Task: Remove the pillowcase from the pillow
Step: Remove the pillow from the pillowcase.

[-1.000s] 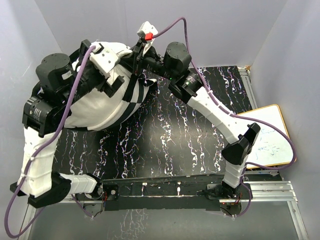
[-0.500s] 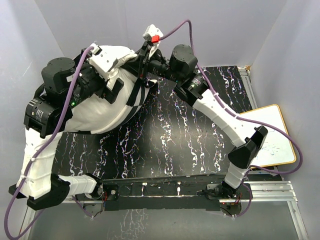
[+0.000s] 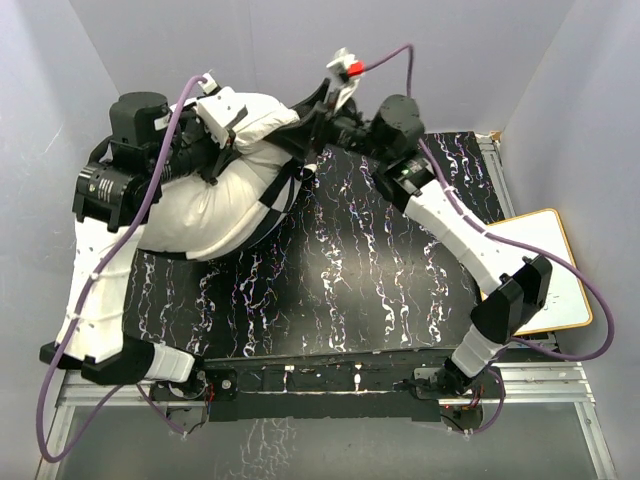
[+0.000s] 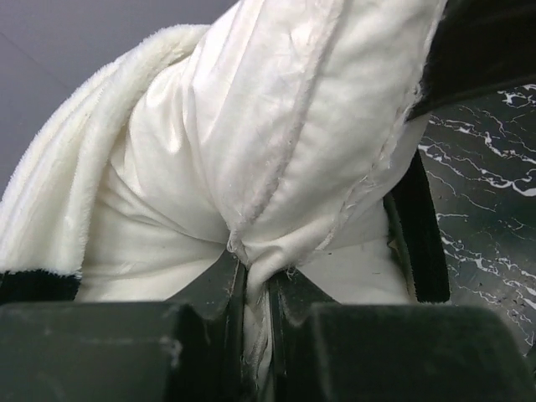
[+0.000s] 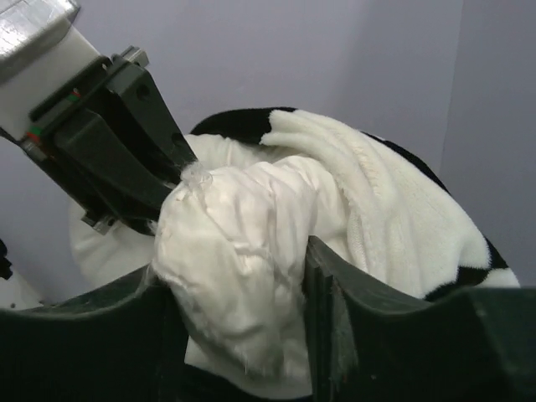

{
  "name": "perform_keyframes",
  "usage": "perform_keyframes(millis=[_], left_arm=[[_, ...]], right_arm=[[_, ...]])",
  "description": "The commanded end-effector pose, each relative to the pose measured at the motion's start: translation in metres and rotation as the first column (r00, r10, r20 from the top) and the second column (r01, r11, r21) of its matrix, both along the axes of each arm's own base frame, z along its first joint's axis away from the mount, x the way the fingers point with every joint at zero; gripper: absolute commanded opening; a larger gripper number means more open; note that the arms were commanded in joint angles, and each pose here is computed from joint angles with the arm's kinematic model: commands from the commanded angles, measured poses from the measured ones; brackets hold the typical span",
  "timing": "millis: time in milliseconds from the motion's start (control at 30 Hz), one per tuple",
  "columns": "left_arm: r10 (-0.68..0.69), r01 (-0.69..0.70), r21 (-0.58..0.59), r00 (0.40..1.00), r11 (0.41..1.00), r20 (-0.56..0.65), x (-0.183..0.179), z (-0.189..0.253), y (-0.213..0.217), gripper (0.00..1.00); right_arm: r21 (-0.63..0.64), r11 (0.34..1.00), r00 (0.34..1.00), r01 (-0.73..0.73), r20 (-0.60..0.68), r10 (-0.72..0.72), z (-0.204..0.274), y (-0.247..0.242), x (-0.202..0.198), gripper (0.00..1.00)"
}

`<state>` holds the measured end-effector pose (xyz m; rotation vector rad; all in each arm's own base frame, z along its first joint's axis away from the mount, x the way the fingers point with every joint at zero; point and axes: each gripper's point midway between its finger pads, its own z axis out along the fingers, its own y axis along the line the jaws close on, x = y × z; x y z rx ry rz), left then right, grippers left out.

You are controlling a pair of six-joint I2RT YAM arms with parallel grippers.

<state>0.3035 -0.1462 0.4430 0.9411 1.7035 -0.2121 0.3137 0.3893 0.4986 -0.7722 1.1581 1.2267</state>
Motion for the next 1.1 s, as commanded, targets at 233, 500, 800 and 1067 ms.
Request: perform_keyframes(millis=[233, 500, 800, 1067], left_arm=[[-0.159, 0.181, -0.084, 0.964, 0.98, 0.214, -0.014, 0.095, -0.011, 0.0], [-0.344, 0.37, -0.083, 0.911, 0.925, 0.227, -0.068, 0.094, -0.025, 0.0], [-0.338, 0.356, -0.045, 0.914, 0.933, 0.227, -0.084, 0.09, -0.016, 0.0], [-0.344, 0.372, -0.048, 0.895, 0.927, 0.283, -0.096, 0.107, -0.015, 0.0]], right_arm=[[0.263, 0.963, 0.996, 0.06, 0.051, -0.076, 0.046, -0.159, 0.017, 0.83], [0.252, 0.968, 1.0, -0.02, 0.015, 0.017, 0.039, -0.141, 0.015, 0.85], [0.113, 0.993, 0.997, 0.026, -0.071, -0.018, 0.0, -0.059, 0.022, 0.83], [0.066, 0.985, 0.973, 0.157, -0.182, -0.143, -0.037, -0.046, 0.066, 0.73]])
